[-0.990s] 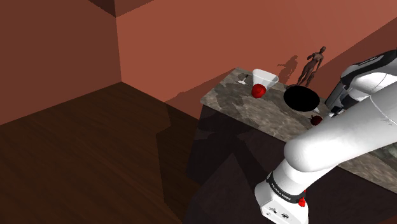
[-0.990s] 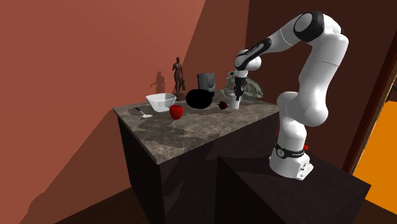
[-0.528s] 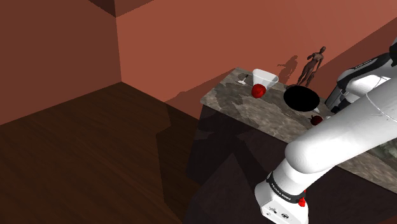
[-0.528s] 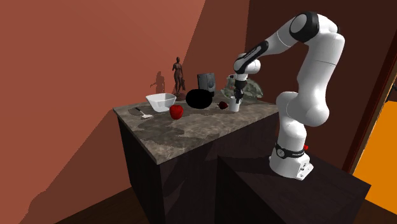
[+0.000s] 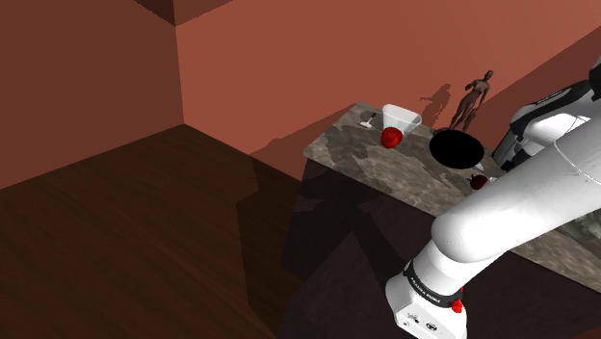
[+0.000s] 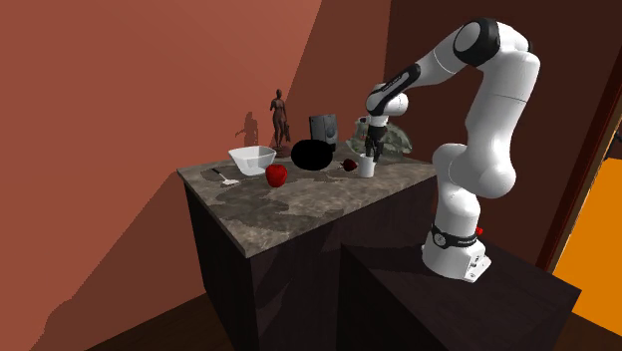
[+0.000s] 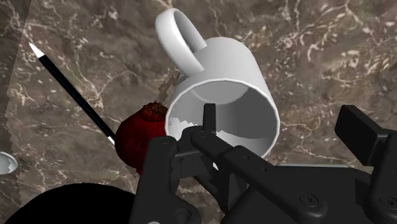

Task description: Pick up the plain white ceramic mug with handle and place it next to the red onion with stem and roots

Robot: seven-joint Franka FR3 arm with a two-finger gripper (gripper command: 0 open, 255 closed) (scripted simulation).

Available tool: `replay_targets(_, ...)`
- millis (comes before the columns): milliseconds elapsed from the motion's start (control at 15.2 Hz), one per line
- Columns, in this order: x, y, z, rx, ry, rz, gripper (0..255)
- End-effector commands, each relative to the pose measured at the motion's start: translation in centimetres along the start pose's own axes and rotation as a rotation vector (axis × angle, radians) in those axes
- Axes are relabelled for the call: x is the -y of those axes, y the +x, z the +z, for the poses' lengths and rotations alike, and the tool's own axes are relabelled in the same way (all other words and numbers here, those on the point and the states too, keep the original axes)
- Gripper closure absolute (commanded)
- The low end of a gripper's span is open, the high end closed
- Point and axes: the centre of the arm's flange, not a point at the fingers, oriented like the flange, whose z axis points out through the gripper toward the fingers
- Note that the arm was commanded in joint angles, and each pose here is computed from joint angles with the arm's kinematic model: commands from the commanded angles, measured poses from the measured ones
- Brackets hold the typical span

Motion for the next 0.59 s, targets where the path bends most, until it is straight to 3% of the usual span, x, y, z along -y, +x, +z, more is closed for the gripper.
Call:
replay_targets(0,0.0,0.0,0.0,0.000,0.000,0.000,0)
replay_targets(264,0.0,0.0,-5.0,0.000,0.000,0.000,0)
replay_targets(528,0.0,0.0,-5.0,0.000,0.000,0.000,0)
